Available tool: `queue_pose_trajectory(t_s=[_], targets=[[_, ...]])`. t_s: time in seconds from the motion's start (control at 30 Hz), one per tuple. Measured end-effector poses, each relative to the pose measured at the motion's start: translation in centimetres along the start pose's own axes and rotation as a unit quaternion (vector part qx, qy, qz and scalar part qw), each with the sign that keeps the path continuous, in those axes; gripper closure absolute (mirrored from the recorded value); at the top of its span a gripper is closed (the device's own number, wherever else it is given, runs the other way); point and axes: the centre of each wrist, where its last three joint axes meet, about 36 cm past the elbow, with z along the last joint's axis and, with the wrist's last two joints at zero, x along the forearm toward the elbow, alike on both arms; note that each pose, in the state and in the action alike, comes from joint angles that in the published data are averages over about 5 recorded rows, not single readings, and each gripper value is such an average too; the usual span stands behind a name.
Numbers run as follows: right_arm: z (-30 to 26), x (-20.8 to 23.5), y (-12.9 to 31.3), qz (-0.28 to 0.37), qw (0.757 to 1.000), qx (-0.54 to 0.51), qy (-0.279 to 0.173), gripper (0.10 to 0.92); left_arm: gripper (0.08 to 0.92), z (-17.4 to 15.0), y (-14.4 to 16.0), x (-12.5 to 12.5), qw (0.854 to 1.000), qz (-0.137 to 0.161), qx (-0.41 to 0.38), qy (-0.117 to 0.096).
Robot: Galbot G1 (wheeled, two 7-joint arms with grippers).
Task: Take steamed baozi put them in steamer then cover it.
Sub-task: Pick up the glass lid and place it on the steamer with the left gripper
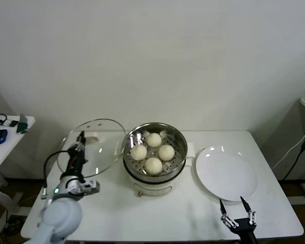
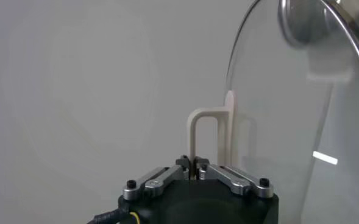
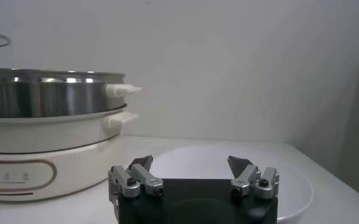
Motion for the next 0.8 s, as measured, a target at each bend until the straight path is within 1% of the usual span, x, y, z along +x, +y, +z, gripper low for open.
queue_pose_trajectory(t_s=[0.27, 0.47, 0.63, 0.8], targets=[[0.0, -0.3, -0.3, 0.0, 1.0, 0.005, -0.008, 0.2, 0.865, -7.0, -0.2, 0.0, 1.0, 0.017, 0.011, -0.015], [0.2, -0.1, -1.1, 0.005, 1.0, 0.008, -0.009, 0.2, 0.865, -12.3, -1.1, -0.2, 0.999, 0.022, 0.019, -0.035], [0.2, 0.0, -1.7, 0.01, 1.0, 0.009, -0.011, 0.2, 0.865, -16.6, -1.7, -0.2, 0.998, 0.021, 0.022, -0.054], [0.1, 0.2, -2.3, 0.013, 1.0, 0.01, -0.014, 0.2, 0.865, -20.3, -2.5, 0.0, 0.997, 0.022, 0.021, -0.07]])
